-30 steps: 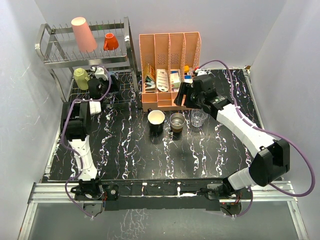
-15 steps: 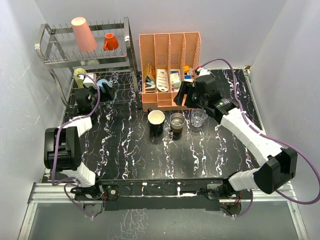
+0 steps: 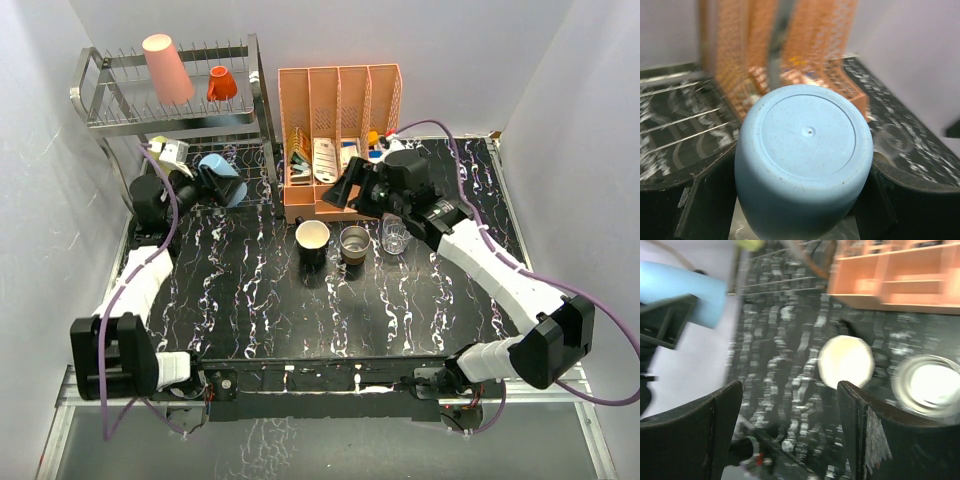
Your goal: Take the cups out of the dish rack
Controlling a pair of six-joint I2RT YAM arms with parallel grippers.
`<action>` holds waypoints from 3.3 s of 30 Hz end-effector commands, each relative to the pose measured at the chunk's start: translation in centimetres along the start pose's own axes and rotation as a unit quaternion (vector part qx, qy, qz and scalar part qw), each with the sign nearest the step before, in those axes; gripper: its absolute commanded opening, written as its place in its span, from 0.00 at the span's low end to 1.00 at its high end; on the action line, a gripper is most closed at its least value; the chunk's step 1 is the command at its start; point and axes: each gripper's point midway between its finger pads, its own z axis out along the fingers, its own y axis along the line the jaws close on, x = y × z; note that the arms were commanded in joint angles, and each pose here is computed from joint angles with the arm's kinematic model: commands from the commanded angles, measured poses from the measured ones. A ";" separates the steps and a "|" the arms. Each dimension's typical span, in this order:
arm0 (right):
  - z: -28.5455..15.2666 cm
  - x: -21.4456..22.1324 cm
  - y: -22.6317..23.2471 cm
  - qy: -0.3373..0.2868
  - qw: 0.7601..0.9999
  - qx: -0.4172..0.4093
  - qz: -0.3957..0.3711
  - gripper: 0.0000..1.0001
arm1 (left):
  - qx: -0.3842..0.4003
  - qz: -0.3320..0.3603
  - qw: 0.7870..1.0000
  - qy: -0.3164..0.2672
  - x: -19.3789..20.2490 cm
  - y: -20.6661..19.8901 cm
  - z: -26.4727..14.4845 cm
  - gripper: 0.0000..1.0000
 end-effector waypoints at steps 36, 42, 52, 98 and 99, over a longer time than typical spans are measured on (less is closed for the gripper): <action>-14.8 -4.4 25.0 -0.018 0.696 -0.631 0.343 0.75 | 0.361 0.071 0.926 -0.085 -13.7 -27.8 -9.5 0.00; -16.0 -5.3 25.1 -0.034 0.667 -0.660 0.344 0.50 | 0.385 0.090 0.915 -0.087 -13.8 -28.7 -10.6 0.00; -16.5 -5.4 25.0 -0.037 0.664 -0.662 0.347 0.17 | 0.418 0.106 0.900 -0.066 -12.5 -29.2 -11.3 0.18; -3.6 10.7 -16.3 0.124 0.937 0.316 -0.087 0.08 | -0.281 0.119 0.938 0.164 1.3 14.5 -5.2 0.97; -3.3 11.0 -16.6 0.131 0.934 0.320 -0.089 0.08 | -0.291 0.118 0.935 0.163 1.2 15.3 -5.1 0.97</action>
